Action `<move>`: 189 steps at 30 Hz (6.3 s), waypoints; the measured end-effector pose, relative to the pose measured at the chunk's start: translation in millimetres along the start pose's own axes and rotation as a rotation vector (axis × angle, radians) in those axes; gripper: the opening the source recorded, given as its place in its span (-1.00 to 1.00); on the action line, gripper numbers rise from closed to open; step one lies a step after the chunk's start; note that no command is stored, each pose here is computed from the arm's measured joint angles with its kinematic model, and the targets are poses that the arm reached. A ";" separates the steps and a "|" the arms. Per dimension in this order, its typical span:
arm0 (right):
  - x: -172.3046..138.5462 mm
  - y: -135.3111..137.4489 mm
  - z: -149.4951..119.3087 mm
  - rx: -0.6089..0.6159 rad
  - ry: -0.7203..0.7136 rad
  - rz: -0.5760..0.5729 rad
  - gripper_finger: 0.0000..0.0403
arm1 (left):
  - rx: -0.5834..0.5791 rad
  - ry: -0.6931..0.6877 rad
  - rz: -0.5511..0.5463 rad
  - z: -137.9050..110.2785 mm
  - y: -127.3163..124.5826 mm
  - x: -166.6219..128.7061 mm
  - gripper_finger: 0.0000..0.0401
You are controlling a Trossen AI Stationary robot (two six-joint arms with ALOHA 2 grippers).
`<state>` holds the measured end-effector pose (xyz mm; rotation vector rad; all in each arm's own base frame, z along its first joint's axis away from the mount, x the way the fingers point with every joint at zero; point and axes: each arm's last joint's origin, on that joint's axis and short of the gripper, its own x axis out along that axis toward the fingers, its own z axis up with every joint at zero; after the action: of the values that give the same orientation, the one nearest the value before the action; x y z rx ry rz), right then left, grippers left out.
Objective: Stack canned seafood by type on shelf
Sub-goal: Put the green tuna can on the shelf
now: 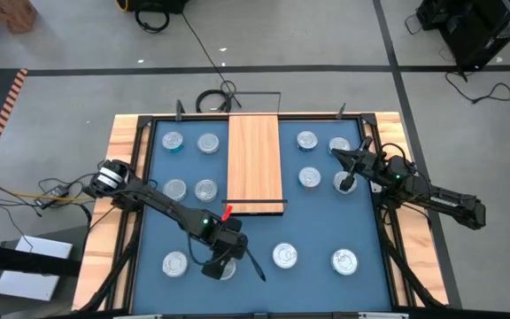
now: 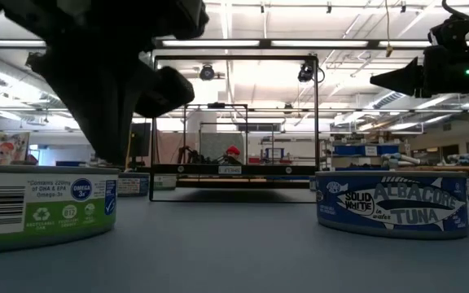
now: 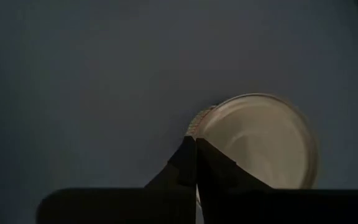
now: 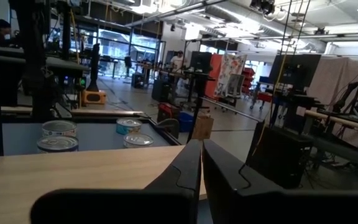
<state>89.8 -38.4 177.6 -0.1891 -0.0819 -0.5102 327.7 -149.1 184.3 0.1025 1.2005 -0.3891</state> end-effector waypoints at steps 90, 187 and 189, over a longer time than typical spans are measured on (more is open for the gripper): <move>0.0 0.0 0.0 0.000 0.000 0.001 -0.86 | 0.469 0.003 0.427 -39.4 -95.7 25.6 -0.91; 0.0 0.0 0.1 0.000 -0.001 0.001 -0.85 | 0.118 -0.276 0.337 -5.5 -100.6 7.0 -0.99; 0.0 0.1 -0.2 0.000 0.002 0.001 -0.86 | 0.091 -0.293 0.330 -2.1 -93.8 -3.9 -0.99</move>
<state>89.9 -38.4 177.4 -0.1890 -0.0801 -0.5094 292.1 -234.7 199.0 0.3077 0.8573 -0.1602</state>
